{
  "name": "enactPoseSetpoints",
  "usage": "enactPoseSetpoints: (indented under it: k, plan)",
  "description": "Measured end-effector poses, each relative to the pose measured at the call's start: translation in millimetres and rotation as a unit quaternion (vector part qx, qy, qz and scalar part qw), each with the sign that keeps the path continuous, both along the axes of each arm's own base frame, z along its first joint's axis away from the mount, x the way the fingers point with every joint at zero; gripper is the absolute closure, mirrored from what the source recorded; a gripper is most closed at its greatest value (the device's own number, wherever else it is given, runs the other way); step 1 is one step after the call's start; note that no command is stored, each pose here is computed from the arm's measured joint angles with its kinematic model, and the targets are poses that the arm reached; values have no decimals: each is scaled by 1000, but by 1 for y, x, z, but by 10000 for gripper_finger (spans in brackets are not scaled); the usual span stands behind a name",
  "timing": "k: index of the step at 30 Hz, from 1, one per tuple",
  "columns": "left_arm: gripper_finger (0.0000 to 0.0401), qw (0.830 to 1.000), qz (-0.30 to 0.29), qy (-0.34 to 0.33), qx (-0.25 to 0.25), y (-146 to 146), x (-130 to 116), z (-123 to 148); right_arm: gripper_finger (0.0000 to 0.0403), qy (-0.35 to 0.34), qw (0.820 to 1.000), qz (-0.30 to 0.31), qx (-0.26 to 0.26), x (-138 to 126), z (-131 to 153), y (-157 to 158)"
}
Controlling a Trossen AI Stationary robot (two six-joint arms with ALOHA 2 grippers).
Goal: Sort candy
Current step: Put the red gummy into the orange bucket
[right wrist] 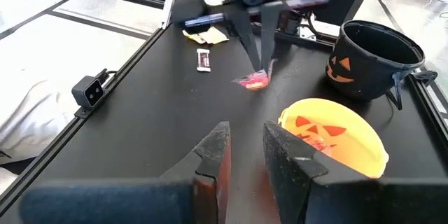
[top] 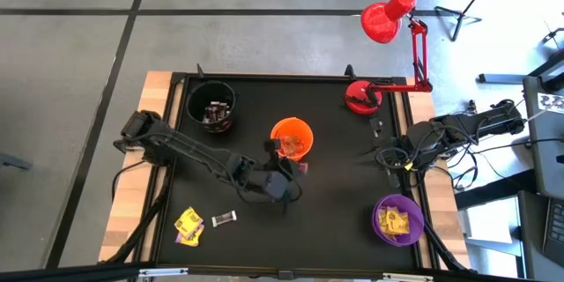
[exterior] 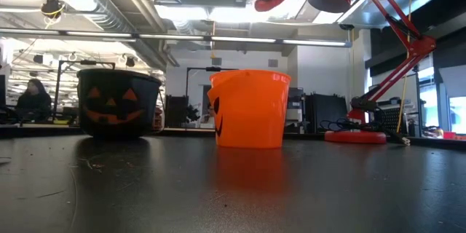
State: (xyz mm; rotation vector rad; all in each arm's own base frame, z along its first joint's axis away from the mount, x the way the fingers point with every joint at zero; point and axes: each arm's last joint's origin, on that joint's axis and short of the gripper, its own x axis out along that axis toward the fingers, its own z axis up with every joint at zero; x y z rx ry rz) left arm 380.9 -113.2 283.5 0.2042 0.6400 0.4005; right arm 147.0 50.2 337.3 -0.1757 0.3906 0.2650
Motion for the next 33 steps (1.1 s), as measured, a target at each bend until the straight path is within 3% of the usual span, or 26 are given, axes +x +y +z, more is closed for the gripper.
enactPoseSetpoints:
  k: [6, 9, 11, 22, 29, 33]
  plan:
    - [401, 989, -43, -135, -44, 31, -12, -13, 320, -3, 1000, 4, -7, 0, 0, 0]
    - [401, 956, -54, -278, -79, 48, -13, -7, 320, -3, 1000, 4, -8, 0, 0, 0]
    - [401, 935, -59, -339, -91, 59, -14, -4, 320, -4, 1000, 5, -9, 0, 0, 0]
    - [394, 943, 21, -306, -128, 102, -9, -26, 320, -3, 1000, 4, -9, 0, 0, 0]
    - [313, 959, -5, -267, -88, 93, -12, -27, 320, -2, 1000, 3, -8, 0, 0, 0]
    - [268, 968, 1, -243, -54, 86, -23, -12, 320, 0, 1000, 3, -7, 0, 0, 0]
